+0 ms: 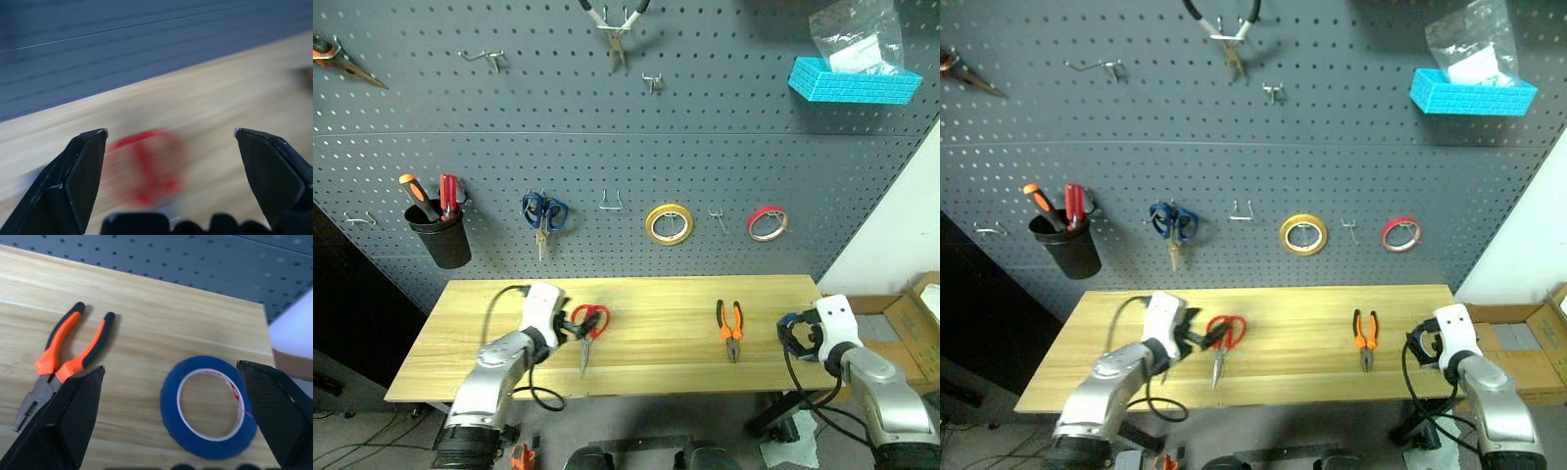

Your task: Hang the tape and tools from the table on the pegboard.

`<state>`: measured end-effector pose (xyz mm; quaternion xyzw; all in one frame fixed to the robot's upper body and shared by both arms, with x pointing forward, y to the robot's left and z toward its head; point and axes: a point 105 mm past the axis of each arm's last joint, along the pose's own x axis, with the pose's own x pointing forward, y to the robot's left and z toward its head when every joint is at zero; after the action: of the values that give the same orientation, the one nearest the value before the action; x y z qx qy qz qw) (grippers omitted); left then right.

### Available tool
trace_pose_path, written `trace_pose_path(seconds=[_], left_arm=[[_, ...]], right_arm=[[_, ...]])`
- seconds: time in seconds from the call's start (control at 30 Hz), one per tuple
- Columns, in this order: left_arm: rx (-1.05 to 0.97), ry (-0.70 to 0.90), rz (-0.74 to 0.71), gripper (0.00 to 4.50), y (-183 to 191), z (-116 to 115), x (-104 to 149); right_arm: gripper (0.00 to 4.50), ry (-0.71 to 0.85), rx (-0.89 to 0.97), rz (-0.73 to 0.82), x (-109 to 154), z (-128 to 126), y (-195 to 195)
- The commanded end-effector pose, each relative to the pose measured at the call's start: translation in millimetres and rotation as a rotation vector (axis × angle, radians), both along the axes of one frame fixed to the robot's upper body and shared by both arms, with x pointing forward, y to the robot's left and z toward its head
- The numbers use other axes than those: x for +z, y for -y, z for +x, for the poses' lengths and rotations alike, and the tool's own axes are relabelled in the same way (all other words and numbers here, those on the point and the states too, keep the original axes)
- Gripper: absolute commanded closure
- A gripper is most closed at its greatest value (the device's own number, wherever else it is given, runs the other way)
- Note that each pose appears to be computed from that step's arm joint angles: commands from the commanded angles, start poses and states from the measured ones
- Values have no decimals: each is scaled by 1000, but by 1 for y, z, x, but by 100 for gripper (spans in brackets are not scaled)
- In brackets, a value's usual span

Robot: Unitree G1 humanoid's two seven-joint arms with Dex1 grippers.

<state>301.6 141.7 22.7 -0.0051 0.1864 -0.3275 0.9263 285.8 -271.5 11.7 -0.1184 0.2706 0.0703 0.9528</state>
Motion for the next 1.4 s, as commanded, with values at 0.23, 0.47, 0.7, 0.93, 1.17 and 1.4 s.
trace_pose_path(seconds=[0.23, 0.47, 0.7, 0.93, 1.17, 1.4], left_arm=[[-547, 69, -42, 1, 106, -10, 22], [-693, 151, -80, 1, 174, 2, 25], [-776, 237, -91, 1, 218, 1, 39], [-774, 263, -109, 1, 237, 4, 48], [-768, 264, -154, 1, 248, -6, 51], [-763, 230, -156, 0, 241, -12, 44]], right_arm=[[2, -153, 58, 126, 9, 10, 5], [2, -229, -13, 170, 5, 23, 25], [2, -256, -70, 230, 6, 31, 34], [2, -283, -80, 234, -3, 36, 37], [2, -324, -78, 240, -14, 35, 40], [40, -363, -58, 256, -26, 29, 39]])
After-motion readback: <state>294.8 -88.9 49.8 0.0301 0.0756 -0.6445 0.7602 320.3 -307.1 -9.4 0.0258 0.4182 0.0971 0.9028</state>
